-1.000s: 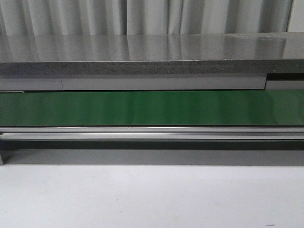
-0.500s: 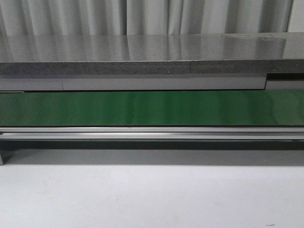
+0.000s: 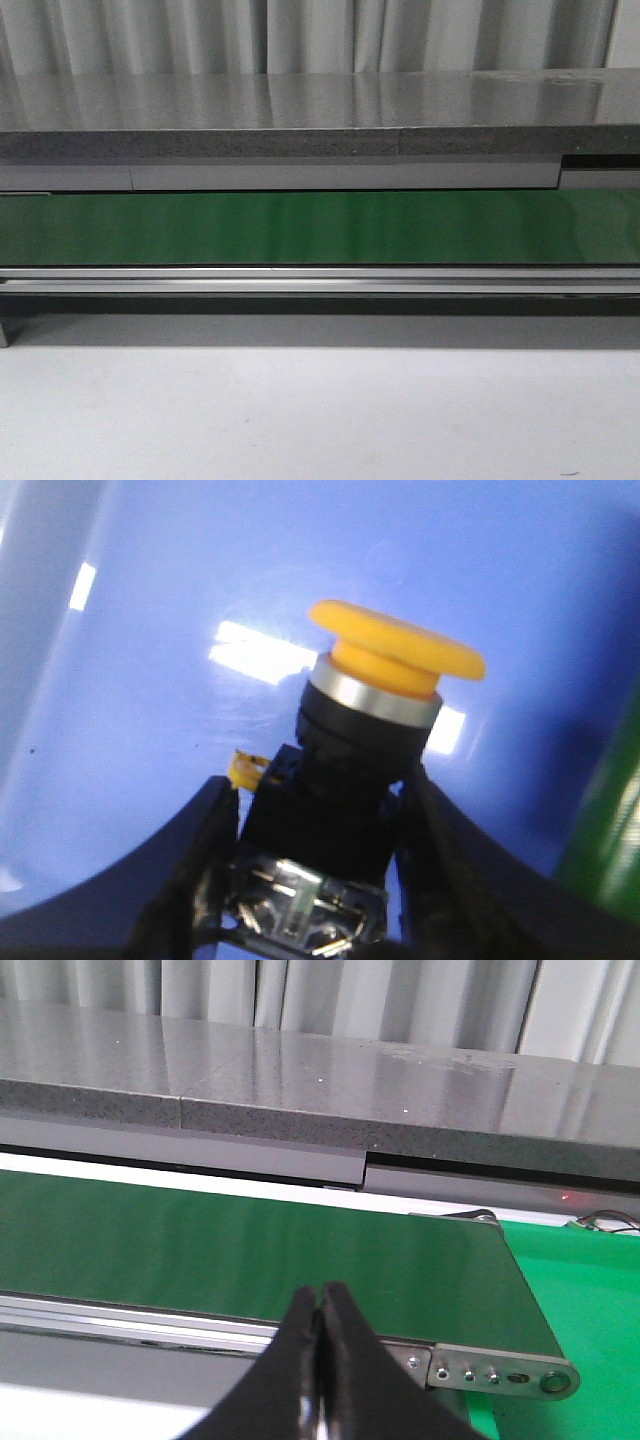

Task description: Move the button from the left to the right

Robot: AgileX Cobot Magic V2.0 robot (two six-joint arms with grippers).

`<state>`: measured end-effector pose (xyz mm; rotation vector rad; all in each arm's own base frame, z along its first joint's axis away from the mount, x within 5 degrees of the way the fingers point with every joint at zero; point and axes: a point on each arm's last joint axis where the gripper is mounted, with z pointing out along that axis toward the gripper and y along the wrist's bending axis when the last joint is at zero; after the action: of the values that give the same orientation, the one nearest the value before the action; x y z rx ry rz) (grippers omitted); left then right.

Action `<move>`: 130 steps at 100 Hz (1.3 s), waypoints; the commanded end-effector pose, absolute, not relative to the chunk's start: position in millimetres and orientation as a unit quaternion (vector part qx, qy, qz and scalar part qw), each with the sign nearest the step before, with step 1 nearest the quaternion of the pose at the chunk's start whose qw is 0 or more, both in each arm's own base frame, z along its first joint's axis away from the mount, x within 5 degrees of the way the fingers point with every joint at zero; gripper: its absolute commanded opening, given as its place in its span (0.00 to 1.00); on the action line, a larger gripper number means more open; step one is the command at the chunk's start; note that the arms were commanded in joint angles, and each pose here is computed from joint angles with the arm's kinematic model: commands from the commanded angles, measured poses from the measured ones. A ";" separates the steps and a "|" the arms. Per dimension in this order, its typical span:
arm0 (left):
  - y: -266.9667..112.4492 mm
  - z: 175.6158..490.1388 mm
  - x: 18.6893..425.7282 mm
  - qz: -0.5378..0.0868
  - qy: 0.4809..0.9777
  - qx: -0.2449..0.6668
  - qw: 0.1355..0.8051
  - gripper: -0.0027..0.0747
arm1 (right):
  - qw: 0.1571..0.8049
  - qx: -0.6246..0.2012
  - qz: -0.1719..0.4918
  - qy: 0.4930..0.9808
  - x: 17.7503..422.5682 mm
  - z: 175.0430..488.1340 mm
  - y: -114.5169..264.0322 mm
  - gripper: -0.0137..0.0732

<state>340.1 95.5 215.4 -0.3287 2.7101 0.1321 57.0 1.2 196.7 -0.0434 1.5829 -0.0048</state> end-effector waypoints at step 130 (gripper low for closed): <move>5.8 288.0 324.6 -0.003 0.958 0.011 0.286 0.80 | 0.738 -0.023 -0.006 0.674 55.4 205.1 1.4 0.08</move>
<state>332.7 9.6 252.1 0.0243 2.6961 0.0006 57.0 1.2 196.7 -0.0434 1.5829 -0.0048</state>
